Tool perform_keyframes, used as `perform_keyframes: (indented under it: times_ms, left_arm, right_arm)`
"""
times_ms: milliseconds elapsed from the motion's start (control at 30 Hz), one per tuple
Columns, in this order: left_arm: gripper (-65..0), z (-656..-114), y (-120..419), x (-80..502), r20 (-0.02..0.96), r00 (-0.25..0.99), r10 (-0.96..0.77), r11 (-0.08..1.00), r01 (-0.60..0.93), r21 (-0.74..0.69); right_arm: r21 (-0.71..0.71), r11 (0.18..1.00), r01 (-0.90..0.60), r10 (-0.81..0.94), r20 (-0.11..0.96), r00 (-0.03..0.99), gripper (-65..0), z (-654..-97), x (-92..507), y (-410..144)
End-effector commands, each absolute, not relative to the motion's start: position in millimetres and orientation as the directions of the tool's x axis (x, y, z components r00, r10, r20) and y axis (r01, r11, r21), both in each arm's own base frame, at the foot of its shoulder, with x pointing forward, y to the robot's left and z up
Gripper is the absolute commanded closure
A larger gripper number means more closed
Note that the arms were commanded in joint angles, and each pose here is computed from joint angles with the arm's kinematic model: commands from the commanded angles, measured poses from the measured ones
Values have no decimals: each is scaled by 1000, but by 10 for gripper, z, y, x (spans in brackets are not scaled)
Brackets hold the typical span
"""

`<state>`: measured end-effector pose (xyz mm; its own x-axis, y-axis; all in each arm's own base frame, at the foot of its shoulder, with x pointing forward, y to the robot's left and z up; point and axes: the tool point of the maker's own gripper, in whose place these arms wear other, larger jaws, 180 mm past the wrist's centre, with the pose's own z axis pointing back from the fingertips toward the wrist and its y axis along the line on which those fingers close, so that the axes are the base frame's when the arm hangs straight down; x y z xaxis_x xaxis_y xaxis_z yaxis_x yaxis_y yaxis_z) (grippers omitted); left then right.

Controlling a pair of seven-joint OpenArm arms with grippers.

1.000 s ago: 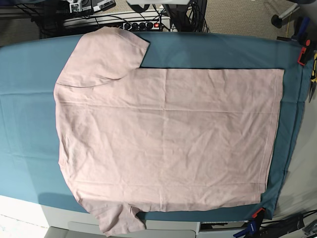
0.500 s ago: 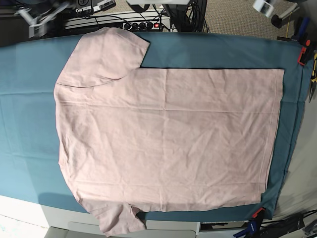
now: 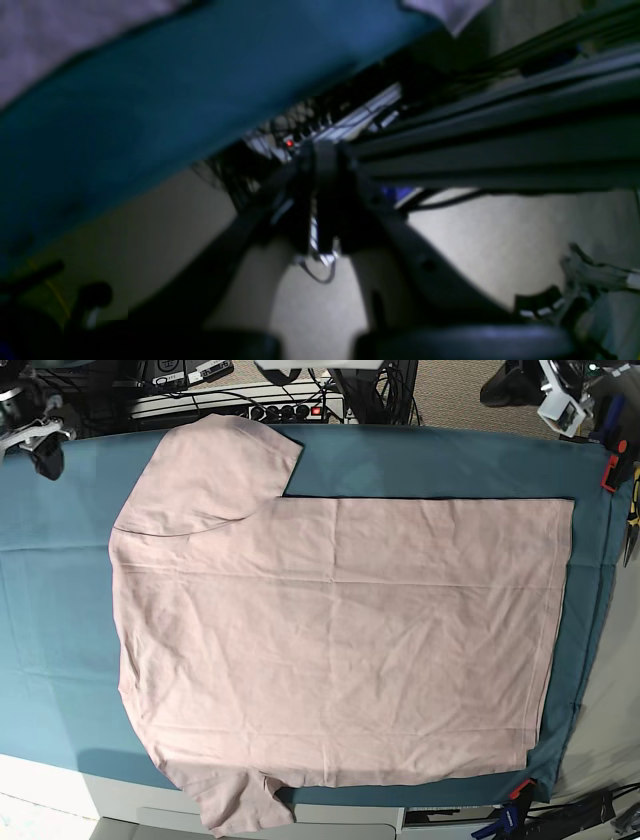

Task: Fold the T-shirt properly
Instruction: 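Move the right gripper to the shirt's shoulder corner and grasp it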

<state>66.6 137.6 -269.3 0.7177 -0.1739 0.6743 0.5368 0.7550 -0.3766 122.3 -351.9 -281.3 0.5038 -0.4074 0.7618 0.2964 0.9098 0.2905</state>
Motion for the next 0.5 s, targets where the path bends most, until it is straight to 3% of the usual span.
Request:
perform_keyframes:
  times_ms: [0, 133, 233, 367, 467]
  left_arm:
    - [0, -2607, 1330, 701, 700, 696, -161, 739, 555, -381]
    - [0, -2589, 1330, 764, 717, 679, -161, 740, 564, -368]
    - [0, -2596, 1334, 760, 715, 680, -165, 741, 564, -365]
    - [0, -2600, 1338, 760, 715, 679, -168, 742, 565, -362]
    - [0, -2606, 1340, 758, 713, 679, -172, 742, 565, -359]
  right_arm:
    - [338, 880, 333, -465, 755, 462, 0, -2875, 1191, -3578]
    - [586, 680, 441, -731, 593, 338, 0, -3392, 1075, -3564]
    - [704, 591, 393, -806, 500, 317, 0, -3528, 1081, -3425]
    - [729, 591, 346, -804, 499, 323, -1, -3491, 1098, -3364]
    - [692, 666, 277, -740, 567, 362, -1, -3398, 1151, -3298]
